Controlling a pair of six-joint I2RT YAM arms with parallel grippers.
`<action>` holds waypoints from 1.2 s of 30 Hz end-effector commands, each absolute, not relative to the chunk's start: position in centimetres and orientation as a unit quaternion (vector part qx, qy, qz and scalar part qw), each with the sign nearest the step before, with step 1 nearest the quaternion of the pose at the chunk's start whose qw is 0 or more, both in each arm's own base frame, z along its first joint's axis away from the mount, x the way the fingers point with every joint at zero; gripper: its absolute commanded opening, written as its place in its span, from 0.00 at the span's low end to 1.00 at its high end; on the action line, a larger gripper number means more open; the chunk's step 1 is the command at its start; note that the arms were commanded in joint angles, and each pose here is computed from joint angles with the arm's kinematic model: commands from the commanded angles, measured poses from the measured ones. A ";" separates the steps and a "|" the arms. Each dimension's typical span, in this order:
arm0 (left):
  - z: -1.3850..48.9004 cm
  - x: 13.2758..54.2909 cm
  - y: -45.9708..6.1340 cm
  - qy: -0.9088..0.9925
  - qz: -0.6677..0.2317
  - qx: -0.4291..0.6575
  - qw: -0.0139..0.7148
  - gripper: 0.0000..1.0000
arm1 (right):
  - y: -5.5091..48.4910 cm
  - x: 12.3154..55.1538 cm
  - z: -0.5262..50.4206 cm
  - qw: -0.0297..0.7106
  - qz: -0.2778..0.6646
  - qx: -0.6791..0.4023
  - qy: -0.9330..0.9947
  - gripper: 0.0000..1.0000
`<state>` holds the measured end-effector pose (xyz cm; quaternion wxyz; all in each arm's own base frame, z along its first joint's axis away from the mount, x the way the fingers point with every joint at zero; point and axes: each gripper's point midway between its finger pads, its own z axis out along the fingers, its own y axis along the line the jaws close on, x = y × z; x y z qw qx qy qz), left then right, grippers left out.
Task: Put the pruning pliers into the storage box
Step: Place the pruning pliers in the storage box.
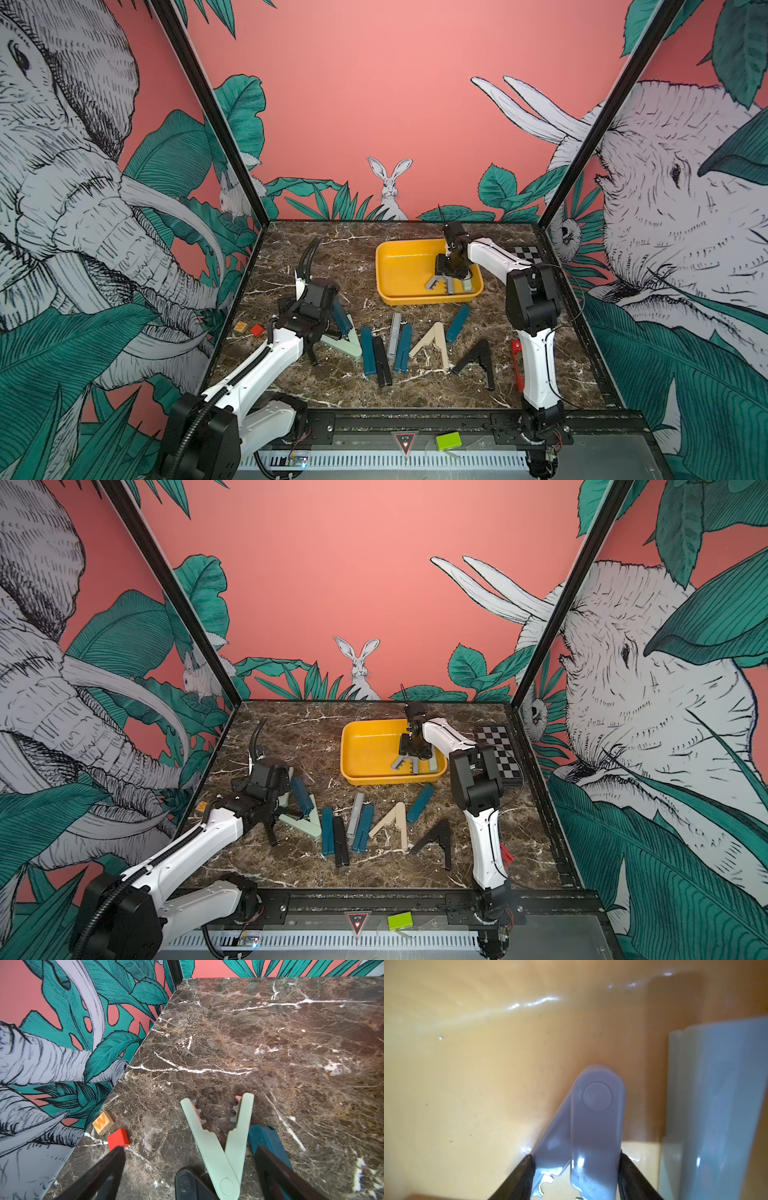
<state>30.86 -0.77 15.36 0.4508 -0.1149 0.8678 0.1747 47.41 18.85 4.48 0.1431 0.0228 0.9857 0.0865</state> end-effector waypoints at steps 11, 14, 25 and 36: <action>15.8 30.1 0.1 0.859 0.193 -0.123 0.458 0.99 | 17.4 50.1 1.4 0.130 0.072 0.068 0.987 0.22; 16.0 30.1 0.2 0.858 0.196 -0.123 0.458 0.99 | 17.7 50.6 1.5 0.128 0.073 0.061 0.987 0.22; 16.0 30.1 0.1 0.860 0.194 -0.119 0.457 0.99 | 18.3 51.6 4.9 0.178 0.106 0.050 0.977 0.55; 17.6 32.3 -3.5 0.863 0.119 -0.069 0.487 0.99 | 19.0 49.8 8.3 0.199 0.154 0.060 0.966 0.79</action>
